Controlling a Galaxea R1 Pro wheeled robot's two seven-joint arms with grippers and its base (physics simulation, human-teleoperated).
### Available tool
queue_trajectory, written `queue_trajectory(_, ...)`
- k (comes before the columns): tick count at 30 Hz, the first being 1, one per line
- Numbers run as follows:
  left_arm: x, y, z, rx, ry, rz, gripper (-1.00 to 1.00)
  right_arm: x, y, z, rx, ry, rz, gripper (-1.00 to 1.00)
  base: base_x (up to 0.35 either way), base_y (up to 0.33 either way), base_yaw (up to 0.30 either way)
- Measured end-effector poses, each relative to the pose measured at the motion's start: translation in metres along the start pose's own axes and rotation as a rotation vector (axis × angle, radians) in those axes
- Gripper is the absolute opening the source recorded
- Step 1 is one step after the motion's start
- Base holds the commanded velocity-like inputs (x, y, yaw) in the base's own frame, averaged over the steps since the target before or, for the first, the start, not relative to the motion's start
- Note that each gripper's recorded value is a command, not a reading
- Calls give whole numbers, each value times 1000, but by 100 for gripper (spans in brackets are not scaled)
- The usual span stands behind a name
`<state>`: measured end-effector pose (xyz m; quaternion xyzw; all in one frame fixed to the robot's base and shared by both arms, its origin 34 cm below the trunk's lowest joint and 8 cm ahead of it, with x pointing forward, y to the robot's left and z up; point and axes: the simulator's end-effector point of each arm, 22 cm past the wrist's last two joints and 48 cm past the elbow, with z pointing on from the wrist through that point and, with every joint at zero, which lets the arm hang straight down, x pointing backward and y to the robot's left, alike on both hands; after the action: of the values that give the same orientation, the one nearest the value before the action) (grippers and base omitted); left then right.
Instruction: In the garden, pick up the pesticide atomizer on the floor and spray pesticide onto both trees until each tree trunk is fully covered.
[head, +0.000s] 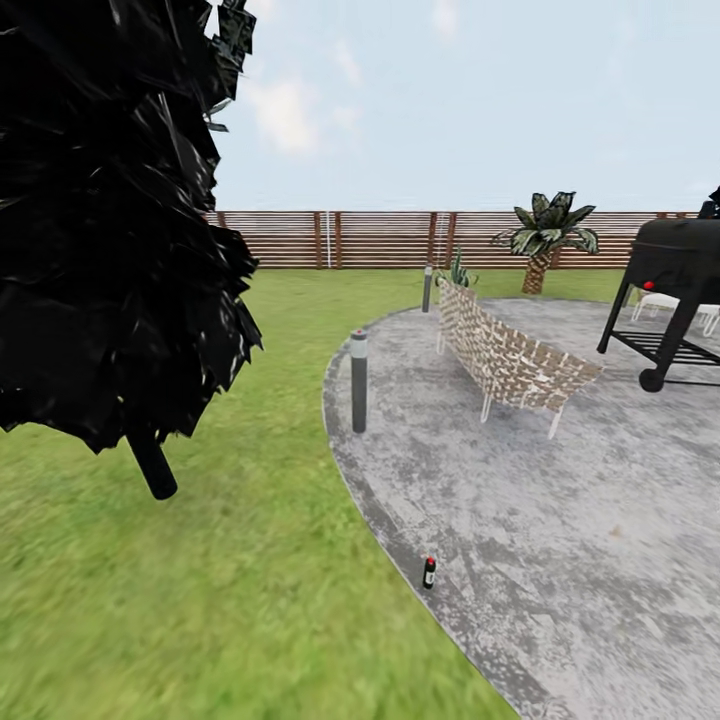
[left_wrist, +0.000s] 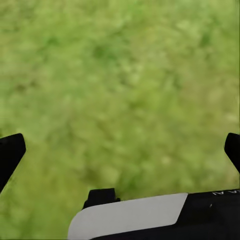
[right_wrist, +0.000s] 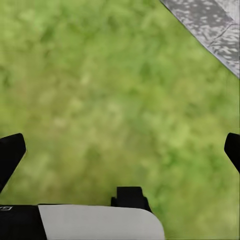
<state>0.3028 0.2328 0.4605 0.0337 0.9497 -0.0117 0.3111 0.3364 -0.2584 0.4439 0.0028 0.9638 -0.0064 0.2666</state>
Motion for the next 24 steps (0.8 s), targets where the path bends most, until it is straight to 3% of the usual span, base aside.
queue_trajectory(14,0,0,0,0,0,1,100,0,0,0,0,1,0,100,244,262,-263)
queue_trajectory(24,0,0,0,0,1,0,100,1,0,0,0,2,0,100,135,316,-299)
